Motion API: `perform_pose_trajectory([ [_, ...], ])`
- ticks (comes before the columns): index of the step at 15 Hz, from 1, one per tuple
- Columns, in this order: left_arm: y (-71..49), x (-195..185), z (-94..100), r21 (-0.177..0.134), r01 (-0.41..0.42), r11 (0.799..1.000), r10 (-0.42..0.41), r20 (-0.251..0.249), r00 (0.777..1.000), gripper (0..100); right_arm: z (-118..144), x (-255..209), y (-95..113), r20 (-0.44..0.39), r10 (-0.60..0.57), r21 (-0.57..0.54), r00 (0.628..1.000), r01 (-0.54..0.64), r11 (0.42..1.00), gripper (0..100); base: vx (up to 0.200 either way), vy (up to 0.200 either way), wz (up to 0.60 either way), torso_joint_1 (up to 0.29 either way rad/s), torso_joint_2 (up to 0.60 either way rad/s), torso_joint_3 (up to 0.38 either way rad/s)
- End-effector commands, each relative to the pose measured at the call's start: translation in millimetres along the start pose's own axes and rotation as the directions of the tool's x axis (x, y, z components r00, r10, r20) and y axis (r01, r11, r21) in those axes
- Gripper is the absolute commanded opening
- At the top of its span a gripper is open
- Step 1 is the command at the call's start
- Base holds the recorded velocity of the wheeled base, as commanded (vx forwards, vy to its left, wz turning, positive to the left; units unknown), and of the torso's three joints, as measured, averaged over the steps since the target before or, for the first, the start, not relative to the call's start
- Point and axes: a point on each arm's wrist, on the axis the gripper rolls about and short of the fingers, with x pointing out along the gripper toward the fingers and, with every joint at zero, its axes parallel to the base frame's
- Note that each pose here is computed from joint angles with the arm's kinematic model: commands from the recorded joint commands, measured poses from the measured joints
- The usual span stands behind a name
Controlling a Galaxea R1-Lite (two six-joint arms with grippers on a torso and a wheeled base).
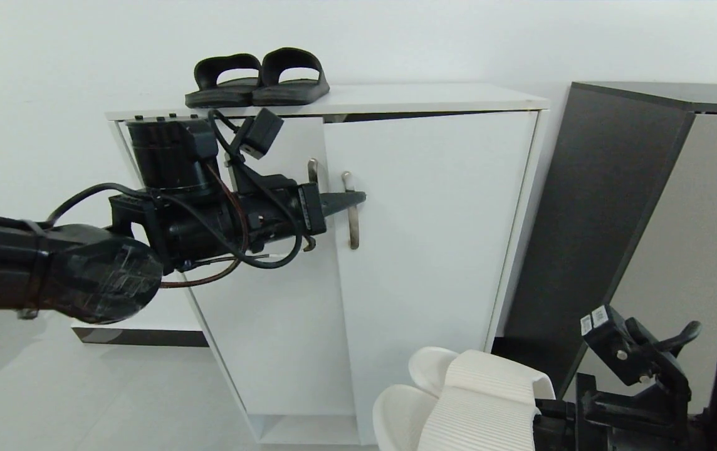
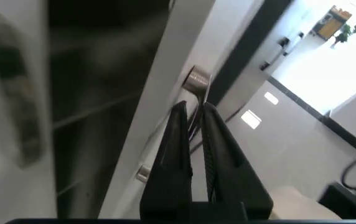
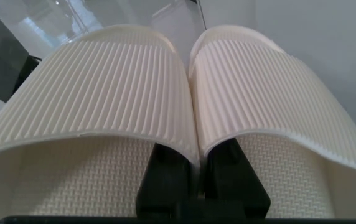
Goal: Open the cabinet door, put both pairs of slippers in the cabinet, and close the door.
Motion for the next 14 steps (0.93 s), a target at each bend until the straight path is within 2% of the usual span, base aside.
perform_pose_trajectory([
  [1,-22.4,-26,1.6,0.015,0.000,1.000,0.000,0.018,1.000,0,0,-1,0,0.000,0.001,0.000,1.000,-0.001,1.000,0,0.000,0.000,0.00,0.000,0.00,0.000],
  [3,-41.7,-57,-9.4,0.030,-0.008,1.000,0.008,0.013,1.000,0,-1,-1,0,-0.004,0.000,0.001,1.000,0.000,1.000,0,0.000,0.000,0.00,0.000,0.00,0.000],
  [5,-51.0,-77,-18.3,0.028,-0.006,1.000,0.006,0.005,1.000,0,-2,0,0,-0.007,-0.001,0.002,1.000,0.001,1.000,0,0.000,0.000,0.00,0.000,0.00,0.000],
  [6,-60.4,-95,-23.9,0.034,0.001,0.999,-0.001,0.011,1.000,0,-1,0,0,-0.005,-0.001,0.001,1.000,0.001,1.000,0,0.000,0.000,0.00,0.000,0.00,0.000],
  [8,-69.3,-112,-19.6,0.049,0.005,0.999,-0.007,0.052,0.999,0,-1,-1,0,-0.004,0.000,0.000,1.000,0.000,1.000,0,0.000,0.000,0.00,0.000,0.00,0.000],
  [9,-62.6,-115,-11.7,0.048,-0.032,0.998,0.028,0.081,0.996,0,-1,-1,0,-0.002,0.000,-0.001,1.000,0.000,1.000,0,0.000,0.000,0.00,0.000,0.00,0.000],
  [10,-49.6,-112,-3.7,0.045,-0.082,0.996,0.077,0.099,0.992,0,-2,-2,0,-0.004,0.001,-0.004,1.000,-0.001,1.000,0,0.000,0.000,0.00,0.000,0.00,0.000],
  [13,-2.5,-84,13.0,0.024,-0.186,0.982,0.182,0.104,0.978,0,-2,-5,2,0.001,0.010,-0.029,1.000,-0.010,1.000,0,0.000,0.000,0.00,0.000,0.00,0.000],
  [14,8.6,-75,13.7,0.019,-0.195,0.981,0.193,0.101,0.976,0,-3,-9,3,-0.003,0.036,-0.030,0.999,-0.036,0.999,0,0.000,0.000,0.00,0.000,0.00,0.000],
])
